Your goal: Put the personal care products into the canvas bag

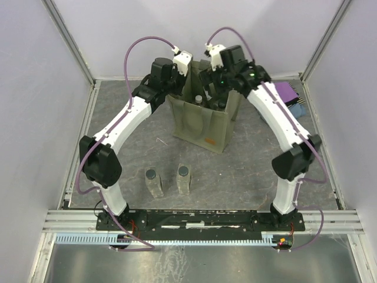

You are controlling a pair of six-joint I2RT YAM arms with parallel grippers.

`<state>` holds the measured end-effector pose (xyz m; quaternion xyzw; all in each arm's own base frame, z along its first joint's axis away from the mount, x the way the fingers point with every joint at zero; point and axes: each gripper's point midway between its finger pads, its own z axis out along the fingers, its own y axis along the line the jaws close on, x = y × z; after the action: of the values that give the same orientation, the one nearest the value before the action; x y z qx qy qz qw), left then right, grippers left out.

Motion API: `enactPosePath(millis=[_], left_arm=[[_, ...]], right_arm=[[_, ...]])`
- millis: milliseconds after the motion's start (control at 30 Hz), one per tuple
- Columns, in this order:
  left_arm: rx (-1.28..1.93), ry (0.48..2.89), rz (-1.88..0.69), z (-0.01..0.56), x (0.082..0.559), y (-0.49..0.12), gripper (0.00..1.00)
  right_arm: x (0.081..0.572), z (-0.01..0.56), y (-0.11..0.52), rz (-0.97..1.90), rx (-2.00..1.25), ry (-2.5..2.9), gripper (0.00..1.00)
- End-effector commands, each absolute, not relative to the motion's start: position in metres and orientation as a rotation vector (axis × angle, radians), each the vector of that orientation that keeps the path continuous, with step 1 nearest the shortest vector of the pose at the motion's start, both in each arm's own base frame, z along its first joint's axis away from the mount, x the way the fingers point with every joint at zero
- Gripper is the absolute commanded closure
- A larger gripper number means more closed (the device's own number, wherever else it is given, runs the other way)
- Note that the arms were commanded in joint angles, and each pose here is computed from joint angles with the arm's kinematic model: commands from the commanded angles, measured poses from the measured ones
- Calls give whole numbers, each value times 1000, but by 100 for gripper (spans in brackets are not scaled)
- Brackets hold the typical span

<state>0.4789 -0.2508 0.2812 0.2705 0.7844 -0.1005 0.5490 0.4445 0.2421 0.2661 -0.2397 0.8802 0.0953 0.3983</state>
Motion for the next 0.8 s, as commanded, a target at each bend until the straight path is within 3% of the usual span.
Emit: enactPosePath(millis=[0,167,367,767], left_arm=[[580,1776,-298,305,496,-255,97],[580,1793,-275,296,502,-247,97],[581,1812,-258,291,505,-243,97],[576,1841,-339,287,497,-245,97]], right_arm=[[414,359,222,270,-543,2046,0],[379,365,204,194,-539,2105,0],[324,365,231,248,-635,2105,0],[200,299,303,713,-1101,1957,0]])
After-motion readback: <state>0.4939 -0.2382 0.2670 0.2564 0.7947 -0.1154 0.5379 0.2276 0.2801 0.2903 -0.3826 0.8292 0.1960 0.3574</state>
